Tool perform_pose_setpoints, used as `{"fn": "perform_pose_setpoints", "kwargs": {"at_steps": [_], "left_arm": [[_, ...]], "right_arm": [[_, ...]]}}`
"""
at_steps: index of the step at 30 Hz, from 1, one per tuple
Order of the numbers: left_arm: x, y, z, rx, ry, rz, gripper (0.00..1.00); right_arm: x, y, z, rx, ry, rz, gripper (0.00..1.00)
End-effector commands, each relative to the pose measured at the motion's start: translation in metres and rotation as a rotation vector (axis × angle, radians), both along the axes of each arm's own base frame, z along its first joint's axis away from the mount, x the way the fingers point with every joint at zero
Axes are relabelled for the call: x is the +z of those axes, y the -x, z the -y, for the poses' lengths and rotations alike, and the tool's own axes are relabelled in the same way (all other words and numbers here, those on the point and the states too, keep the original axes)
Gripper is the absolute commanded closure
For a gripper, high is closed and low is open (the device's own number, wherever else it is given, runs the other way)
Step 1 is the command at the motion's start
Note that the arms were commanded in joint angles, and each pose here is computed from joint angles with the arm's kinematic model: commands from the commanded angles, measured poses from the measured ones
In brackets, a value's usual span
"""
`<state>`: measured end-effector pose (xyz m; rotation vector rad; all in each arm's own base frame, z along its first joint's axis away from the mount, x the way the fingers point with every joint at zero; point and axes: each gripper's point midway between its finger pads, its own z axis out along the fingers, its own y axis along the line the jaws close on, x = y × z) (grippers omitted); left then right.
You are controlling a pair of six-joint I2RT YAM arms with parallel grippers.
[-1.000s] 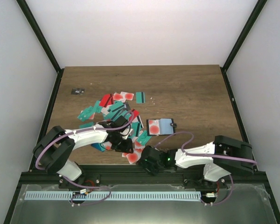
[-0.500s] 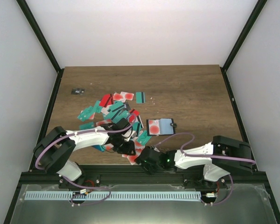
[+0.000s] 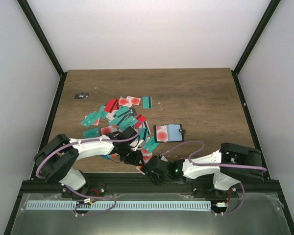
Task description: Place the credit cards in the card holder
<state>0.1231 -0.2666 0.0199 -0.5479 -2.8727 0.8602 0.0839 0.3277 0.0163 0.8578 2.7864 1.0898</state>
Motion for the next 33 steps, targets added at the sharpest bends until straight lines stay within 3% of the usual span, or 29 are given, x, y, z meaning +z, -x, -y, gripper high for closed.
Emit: {"fn": "perform_pose_setpoints", "kwargs": {"at_steps": [1, 7, 33], "left_arm": [[-0.028, 0.027, -0.027, -0.012, -0.135, -0.083, 0.67], [-0.028, 0.031, -0.026, -0.027, -0.130, -0.088, 0.67], [-0.021, 0.035, -0.018, -0.054, -0.091, -0.097, 0.69]], "right_arm": [[-0.007, -0.003, 0.004, -0.031, 0.014, 0.008, 0.46], [-0.011, -0.003, 0.009, -0.045, 0.017, 0.006, 0.52], [-0.002, 0.003, 0.009, 0.015, 0.045, 0.002, 0.91]]}}
